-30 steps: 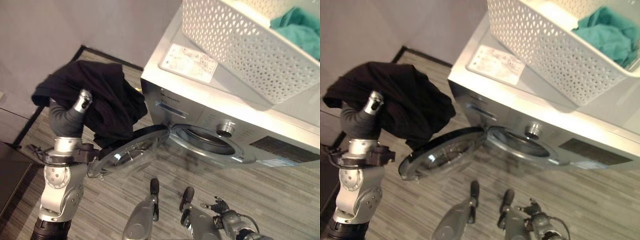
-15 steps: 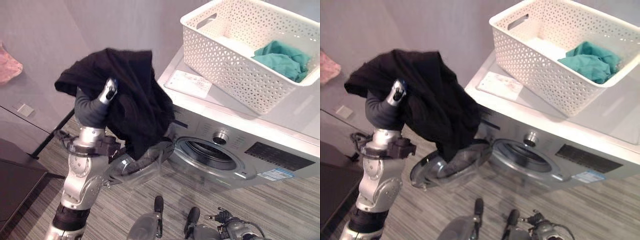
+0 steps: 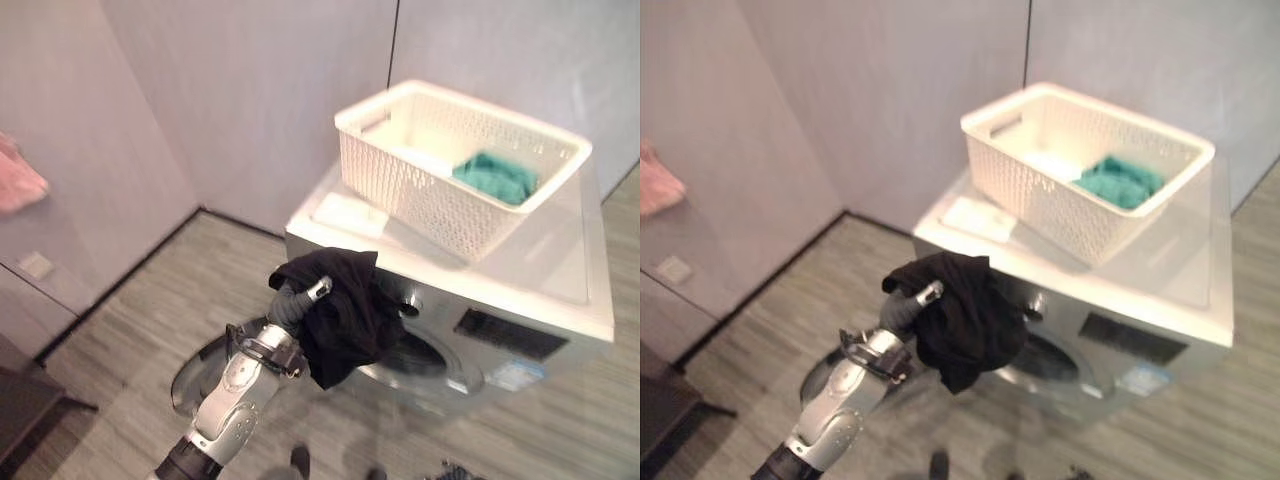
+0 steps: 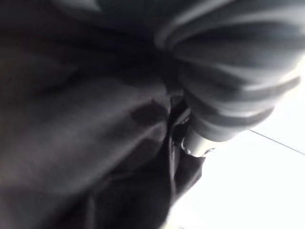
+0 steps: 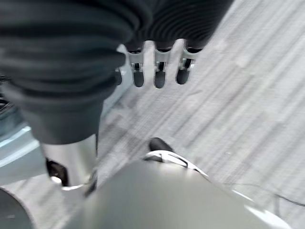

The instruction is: Grab the laundry basket,head to the washer,open it,put in the laundry and shut it.

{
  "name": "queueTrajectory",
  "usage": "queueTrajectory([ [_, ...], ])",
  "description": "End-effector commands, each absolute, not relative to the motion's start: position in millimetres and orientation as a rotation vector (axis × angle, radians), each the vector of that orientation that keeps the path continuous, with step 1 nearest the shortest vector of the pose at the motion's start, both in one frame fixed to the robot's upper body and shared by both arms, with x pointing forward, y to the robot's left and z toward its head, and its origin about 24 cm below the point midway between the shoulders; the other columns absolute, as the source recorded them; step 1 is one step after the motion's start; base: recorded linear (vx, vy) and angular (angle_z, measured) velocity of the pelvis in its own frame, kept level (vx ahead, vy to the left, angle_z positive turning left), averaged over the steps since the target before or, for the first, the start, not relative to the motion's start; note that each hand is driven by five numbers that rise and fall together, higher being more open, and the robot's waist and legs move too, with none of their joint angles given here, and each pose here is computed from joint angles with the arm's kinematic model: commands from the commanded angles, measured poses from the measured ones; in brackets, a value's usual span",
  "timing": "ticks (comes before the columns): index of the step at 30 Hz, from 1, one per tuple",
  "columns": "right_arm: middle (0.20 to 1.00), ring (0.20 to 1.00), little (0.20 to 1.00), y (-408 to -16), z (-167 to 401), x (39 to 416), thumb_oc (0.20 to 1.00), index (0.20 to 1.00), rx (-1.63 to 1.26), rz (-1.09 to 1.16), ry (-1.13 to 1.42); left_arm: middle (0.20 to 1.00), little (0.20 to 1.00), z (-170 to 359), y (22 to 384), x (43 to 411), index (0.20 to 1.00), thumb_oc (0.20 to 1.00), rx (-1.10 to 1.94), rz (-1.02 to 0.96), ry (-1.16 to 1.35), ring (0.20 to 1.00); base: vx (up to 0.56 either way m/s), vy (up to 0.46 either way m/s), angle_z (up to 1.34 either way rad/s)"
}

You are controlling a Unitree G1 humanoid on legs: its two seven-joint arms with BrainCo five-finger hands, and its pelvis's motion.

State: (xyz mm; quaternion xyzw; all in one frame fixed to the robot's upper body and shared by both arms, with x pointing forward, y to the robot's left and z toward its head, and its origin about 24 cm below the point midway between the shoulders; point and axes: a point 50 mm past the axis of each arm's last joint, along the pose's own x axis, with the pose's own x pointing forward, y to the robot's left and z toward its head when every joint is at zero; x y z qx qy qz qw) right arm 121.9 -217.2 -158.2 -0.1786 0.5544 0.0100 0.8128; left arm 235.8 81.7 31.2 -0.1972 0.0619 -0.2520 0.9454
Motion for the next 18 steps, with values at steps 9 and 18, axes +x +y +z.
queueTrajectory([
  [9,1.0,1.0,1.0,-148,-103,246,1.0,1.0,-0.403,0.067,0.741,0.2,0.2,16,2,243,0.2,0.2,-0.284,-0.641,0.22,0.2,-0.15,-0.016,-0.12],
  [18,1.0,1.0,1.0,-139,-94,256,1.0,1.0,-0.405,0.03,0.683,0.2,0.2,91,-14,307,0.2,0.2,-0.333,-0.452,-0.028,0.2,0.05,0.014,-0.04],
])
